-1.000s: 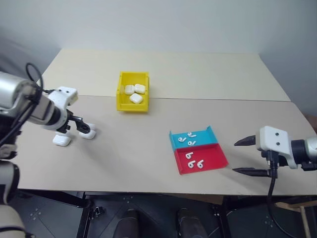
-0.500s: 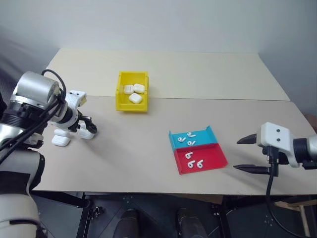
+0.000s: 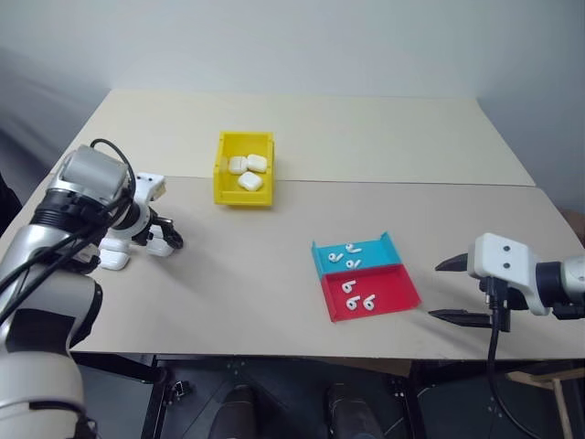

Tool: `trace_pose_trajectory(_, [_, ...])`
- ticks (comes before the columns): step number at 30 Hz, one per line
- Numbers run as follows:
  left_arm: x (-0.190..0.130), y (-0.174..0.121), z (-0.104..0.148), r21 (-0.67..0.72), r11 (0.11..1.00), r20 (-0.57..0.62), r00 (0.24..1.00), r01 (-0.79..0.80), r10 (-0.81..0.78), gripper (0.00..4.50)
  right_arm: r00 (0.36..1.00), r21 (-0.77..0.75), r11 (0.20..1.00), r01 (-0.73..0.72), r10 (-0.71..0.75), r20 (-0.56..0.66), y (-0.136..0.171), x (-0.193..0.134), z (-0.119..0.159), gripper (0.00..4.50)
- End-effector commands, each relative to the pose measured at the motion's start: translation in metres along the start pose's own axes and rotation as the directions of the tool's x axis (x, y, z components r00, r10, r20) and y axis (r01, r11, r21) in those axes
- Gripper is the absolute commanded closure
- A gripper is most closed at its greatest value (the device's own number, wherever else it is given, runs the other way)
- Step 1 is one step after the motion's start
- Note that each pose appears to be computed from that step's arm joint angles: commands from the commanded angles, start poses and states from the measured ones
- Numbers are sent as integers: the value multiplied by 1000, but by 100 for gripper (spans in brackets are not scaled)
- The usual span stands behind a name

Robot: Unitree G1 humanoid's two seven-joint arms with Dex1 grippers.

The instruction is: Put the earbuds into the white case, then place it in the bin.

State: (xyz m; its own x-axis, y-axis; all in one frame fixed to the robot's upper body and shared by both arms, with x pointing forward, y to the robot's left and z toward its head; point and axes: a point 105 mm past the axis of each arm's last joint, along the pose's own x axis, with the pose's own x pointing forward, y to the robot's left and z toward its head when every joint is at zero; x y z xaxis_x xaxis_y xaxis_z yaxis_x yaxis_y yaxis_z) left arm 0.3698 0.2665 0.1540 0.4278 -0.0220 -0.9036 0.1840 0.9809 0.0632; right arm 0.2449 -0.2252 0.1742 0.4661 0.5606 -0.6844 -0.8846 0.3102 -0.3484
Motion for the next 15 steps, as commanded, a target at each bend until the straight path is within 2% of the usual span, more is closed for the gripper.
trace_pose_trajectory(1, [-7, 8, 6, -18, 1000, 22, 1000, -15, 16, 0, 999, -30, 998, 48, -49, -11, -8, -9, 7, 1])
trace_pose_trajectory(15, [5, 13, -1, -17, 1000, -10, 1000, -15, 15, 0, 998, -30, 998, 56, -57, -30, -8, -8, 5, 1])
